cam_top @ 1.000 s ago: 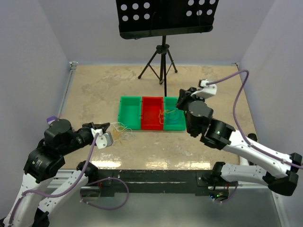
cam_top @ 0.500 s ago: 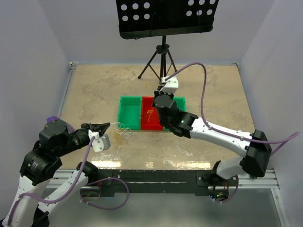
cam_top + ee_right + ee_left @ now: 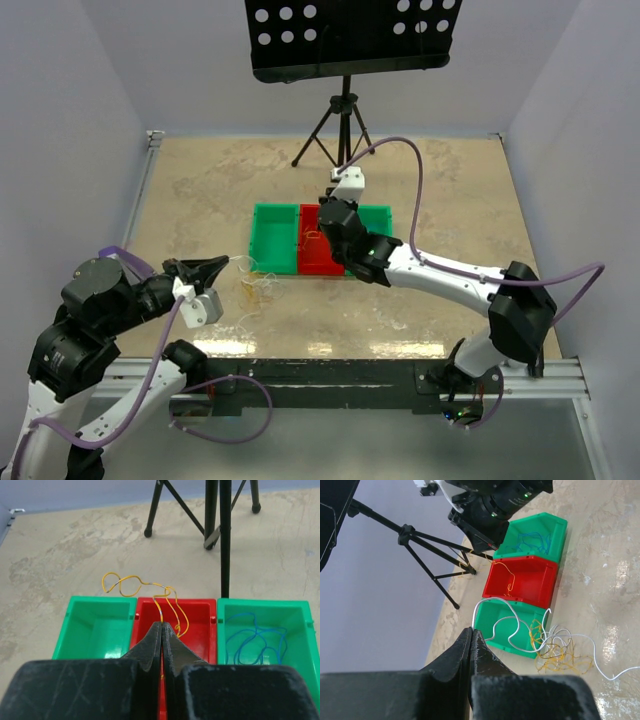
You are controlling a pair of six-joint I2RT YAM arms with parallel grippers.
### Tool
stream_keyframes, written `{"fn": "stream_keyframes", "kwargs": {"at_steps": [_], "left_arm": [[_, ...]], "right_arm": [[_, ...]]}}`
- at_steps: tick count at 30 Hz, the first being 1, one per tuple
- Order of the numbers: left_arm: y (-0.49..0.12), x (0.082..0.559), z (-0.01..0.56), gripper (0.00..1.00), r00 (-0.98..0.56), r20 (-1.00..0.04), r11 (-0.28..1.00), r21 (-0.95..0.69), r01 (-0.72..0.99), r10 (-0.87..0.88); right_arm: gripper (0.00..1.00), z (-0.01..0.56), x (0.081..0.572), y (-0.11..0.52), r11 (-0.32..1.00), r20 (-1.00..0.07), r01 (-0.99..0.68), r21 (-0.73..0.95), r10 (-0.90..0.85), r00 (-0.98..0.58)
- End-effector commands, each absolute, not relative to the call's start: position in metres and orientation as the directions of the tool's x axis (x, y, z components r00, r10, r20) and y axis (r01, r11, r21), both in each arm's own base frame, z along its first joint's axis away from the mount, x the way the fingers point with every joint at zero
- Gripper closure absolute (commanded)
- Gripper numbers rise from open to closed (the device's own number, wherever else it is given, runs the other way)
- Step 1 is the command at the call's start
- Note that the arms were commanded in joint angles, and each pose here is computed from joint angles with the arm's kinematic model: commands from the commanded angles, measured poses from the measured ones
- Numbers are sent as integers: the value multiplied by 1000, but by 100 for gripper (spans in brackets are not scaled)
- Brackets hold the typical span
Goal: Untangle the cables
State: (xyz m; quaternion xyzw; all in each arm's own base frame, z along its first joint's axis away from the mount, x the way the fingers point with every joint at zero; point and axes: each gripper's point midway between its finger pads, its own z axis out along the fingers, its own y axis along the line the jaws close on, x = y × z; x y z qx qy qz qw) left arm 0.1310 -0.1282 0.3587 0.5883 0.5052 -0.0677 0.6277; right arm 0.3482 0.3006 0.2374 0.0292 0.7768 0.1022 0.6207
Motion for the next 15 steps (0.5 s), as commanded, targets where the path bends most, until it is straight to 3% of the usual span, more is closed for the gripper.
{"fn": "stream_keyframes", "kwargs": {"at_steps": [1,15], "left_arm": [[-135,127,381,100,543,-703,293,697,655,460],[-138,124,393,100,551,-714,292,689,663,432]], "right_arm": [[100,204,341,303,966,-934,-80,244,212,-288],[100,130,345,317,985,-900,-46,169,135,-414]]}}
